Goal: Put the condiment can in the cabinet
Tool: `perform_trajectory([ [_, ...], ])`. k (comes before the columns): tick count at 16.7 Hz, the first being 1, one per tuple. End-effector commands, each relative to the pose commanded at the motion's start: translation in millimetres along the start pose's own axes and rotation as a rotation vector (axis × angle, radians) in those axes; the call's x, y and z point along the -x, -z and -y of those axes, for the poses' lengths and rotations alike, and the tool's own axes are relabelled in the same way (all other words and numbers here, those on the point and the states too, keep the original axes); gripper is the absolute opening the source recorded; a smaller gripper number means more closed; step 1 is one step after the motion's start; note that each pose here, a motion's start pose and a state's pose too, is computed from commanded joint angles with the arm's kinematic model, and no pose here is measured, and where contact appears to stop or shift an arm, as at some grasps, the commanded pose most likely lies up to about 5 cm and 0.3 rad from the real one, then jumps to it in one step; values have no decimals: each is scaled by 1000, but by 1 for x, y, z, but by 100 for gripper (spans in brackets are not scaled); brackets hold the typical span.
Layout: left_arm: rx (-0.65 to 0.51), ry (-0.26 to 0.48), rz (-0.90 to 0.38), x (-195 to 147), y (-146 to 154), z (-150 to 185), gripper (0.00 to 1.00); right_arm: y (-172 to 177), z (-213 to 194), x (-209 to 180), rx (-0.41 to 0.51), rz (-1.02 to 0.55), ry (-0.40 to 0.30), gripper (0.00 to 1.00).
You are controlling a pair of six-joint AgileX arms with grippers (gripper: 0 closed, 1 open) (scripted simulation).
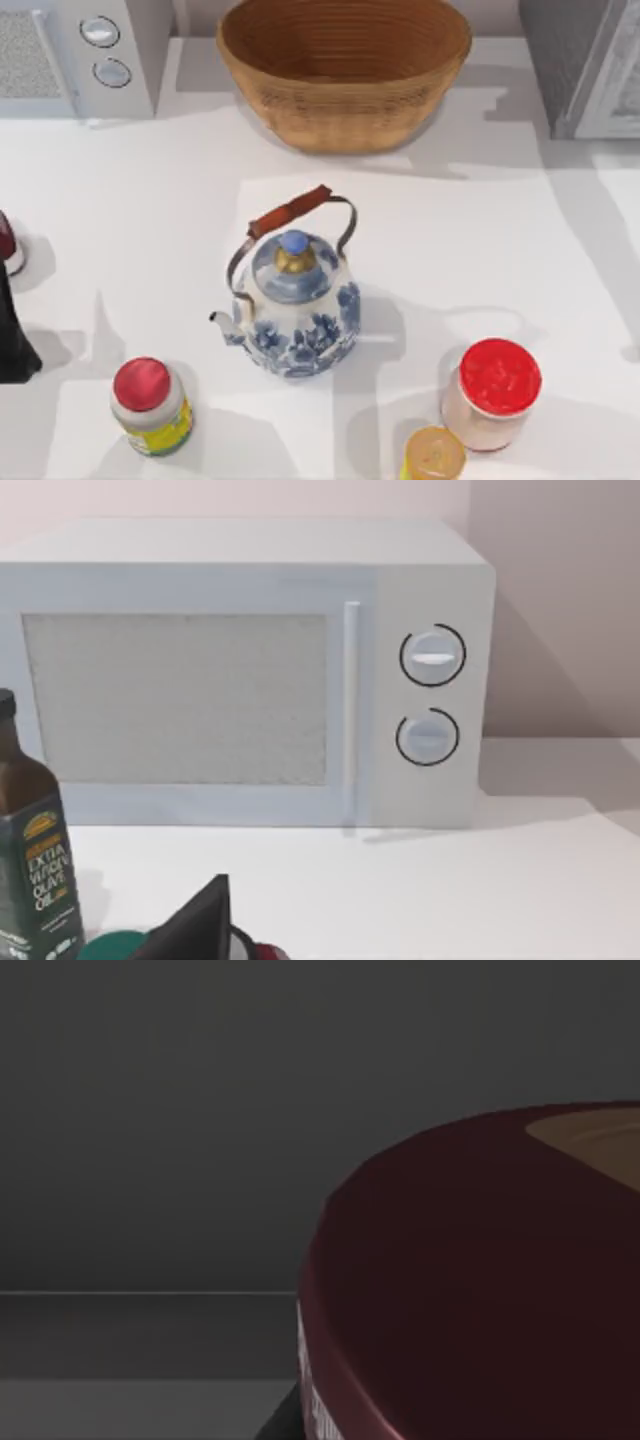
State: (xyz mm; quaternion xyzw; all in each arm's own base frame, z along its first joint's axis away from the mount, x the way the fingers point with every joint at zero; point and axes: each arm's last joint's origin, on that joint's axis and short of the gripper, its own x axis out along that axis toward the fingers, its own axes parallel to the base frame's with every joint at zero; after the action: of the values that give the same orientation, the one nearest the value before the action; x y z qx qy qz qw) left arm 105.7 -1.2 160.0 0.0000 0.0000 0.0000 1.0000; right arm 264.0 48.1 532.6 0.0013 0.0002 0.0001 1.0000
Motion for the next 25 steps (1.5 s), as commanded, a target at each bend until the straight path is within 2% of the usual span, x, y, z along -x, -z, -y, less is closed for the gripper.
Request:
perform_trajectory([
  [21,0,0,0,0,0,0,100,20,2,-125,1,-7,3,0],
  [25,0,0,0,0,0,0,100,23,3,-132,0,-3,1,0],
])
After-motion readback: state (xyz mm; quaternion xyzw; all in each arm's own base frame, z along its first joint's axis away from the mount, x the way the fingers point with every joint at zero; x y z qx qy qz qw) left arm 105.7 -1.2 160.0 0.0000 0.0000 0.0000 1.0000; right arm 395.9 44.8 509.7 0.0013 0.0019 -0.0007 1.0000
